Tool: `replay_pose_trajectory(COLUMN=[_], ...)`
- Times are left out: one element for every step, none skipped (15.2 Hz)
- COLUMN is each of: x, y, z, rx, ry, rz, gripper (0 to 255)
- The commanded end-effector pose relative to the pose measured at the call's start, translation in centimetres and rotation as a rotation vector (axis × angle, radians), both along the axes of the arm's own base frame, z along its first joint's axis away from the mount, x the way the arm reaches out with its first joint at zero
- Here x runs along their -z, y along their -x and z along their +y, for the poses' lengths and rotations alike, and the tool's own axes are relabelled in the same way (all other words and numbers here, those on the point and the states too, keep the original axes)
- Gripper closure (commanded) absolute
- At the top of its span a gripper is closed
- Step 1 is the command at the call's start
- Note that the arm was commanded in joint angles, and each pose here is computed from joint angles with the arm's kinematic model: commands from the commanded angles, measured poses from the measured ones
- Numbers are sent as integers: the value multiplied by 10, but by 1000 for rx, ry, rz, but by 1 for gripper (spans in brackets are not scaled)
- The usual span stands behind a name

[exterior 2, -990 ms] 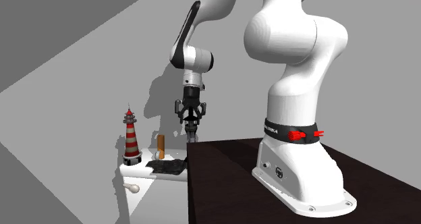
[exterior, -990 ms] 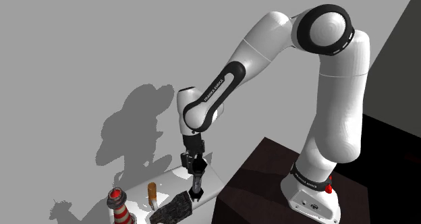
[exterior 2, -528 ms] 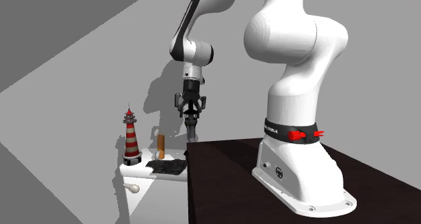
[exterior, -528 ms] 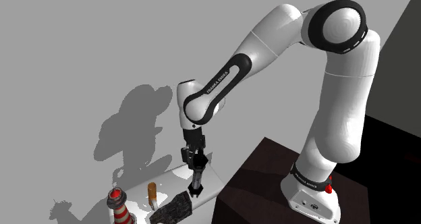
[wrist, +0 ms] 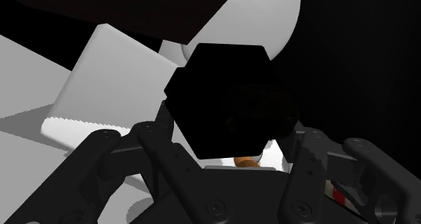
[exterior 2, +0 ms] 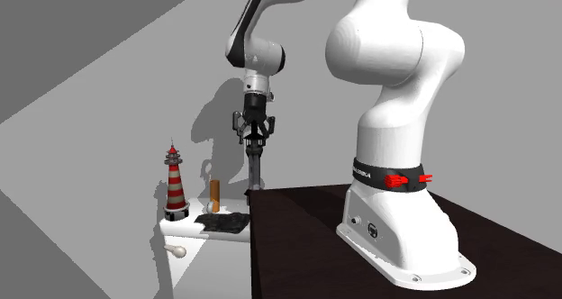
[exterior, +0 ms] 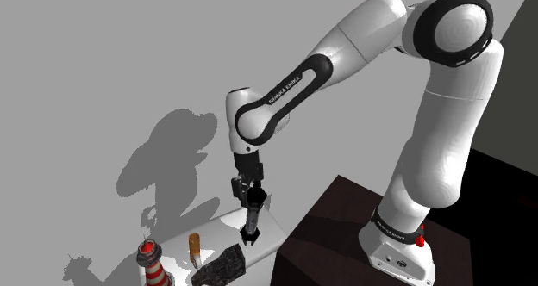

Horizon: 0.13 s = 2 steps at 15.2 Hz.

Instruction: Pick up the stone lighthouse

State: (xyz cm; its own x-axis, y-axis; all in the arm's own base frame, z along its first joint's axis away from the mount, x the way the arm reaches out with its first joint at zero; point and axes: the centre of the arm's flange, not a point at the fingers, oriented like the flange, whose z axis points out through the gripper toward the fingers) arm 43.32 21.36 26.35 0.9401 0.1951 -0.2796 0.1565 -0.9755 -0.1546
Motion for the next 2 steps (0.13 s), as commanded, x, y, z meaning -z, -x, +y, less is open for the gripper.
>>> replay_pose_trajectory(x=[-6, -6], y=[0, 0], z=[0, 0], rx=[0, 0], ry=[0, 0], rz=[0, 0], gripper=[255, 255])
